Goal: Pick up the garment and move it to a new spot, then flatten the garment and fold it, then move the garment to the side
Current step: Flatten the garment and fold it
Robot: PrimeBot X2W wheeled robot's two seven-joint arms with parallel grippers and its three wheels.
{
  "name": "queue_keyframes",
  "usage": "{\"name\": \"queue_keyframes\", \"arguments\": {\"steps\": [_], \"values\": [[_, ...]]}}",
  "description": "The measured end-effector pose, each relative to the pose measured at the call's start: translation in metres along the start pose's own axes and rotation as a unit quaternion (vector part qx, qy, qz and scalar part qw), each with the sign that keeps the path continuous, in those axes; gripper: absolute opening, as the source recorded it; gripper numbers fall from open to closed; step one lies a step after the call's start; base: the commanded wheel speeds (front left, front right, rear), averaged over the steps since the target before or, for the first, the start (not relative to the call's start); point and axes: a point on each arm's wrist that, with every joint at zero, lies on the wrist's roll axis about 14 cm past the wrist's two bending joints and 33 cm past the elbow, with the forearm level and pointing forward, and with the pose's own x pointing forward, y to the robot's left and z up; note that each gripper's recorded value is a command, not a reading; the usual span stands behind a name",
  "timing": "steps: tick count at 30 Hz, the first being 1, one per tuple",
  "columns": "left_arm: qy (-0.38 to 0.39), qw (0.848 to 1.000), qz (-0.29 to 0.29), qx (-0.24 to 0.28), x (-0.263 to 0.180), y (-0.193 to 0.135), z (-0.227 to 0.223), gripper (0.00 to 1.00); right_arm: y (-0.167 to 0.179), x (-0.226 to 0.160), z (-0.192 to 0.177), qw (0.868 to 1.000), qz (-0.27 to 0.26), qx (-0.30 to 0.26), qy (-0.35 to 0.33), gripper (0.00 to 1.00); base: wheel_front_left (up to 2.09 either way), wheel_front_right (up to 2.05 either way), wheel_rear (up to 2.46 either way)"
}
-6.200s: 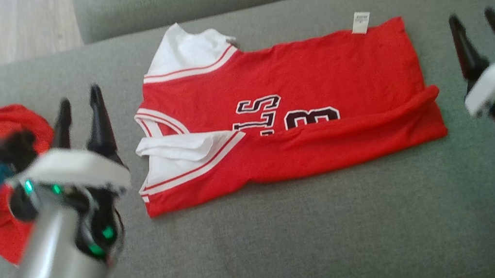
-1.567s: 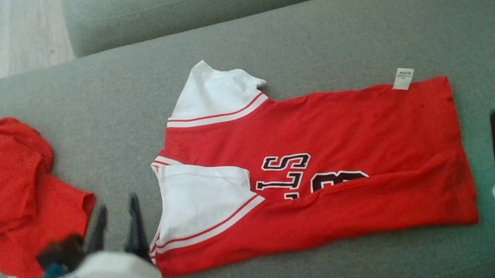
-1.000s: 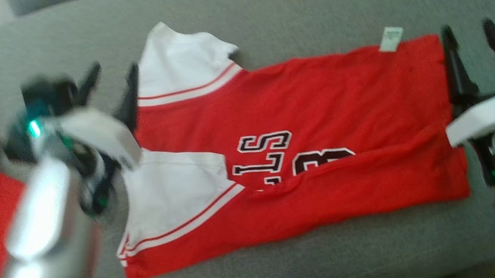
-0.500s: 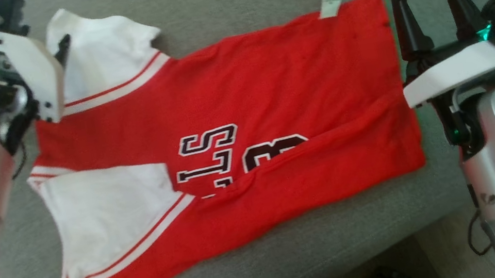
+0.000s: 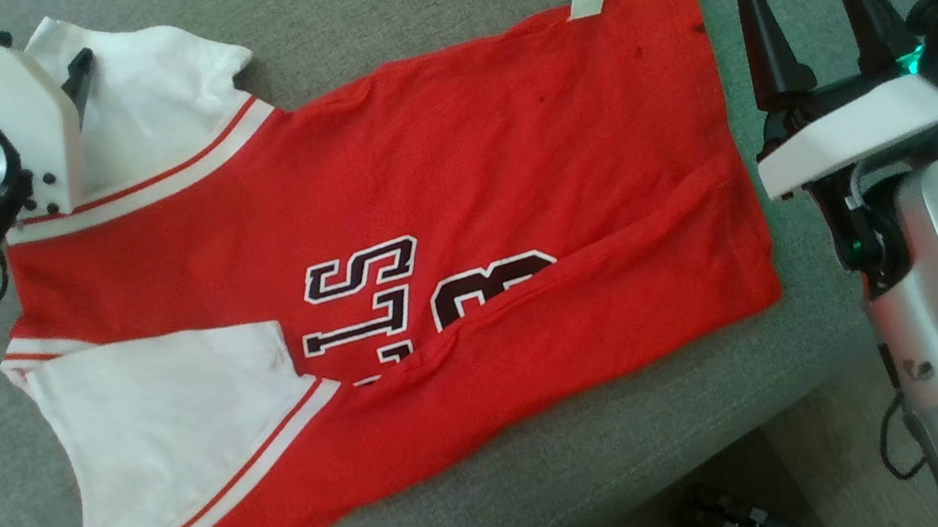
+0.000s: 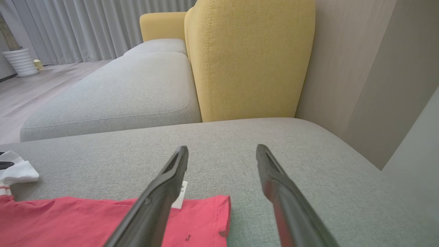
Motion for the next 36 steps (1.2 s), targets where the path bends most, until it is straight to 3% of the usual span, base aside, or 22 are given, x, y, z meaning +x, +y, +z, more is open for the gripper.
{"name": "queue_keyframes", "arguments": {"steps": [3, 4, 5, 17, 26, 36], "values": [[-0.001, 1.0, 0.0, -0.001, 0.003, 0.001, 0.0, 0.97, 0.0, 0.003, 0.001, 1.0, -0.001, 0.0, 0.0, 1.0, 0.0, 0.0, 0.0], [0.0, 1.0, -0.002, -0.001, 0.004, 0.0, 0.0, 0.44, 0.0, 0.004, 0.001, 1.0, -0.001, 0.0, -0.001, 1.0, 0.0, 0.0, 0.0], [0.001, 1.0, -0.004, -0.001, 0.005, -0.001, 0.0, 0.0, 0.0, 0.004, 0.001, 1.0, -0.001, 0.0, 0.0, 1.0, 0.0, 0.0, 0.0], [-0.073, 0.997, -0.006, -0.025, -0.009, 0.005, 0.02, 0.0, -0.015, 0.016, -0.006, 0.999, -0.027, 0.024, 0.013, 1.0, 0.0, 0.0, 0.0], [-0.149, 0.988, 0.003, -0.042, -0.048, 0.012, 0.045, 0.0, 0.001, 0.026, -0.04, 0.992, 0.004, 0.058, 0.111, 1.0, 0.0, 0.0, 0.0], [-0.162, 0.986, -0.001, -0.04, -0.074, 0.007, 0.04, 0.0, 0.0, 0.033, -0.07, 0.981, 0.019, 0.025, 0.191, 1.0, 0.0, 0.0, 0.0]]}}
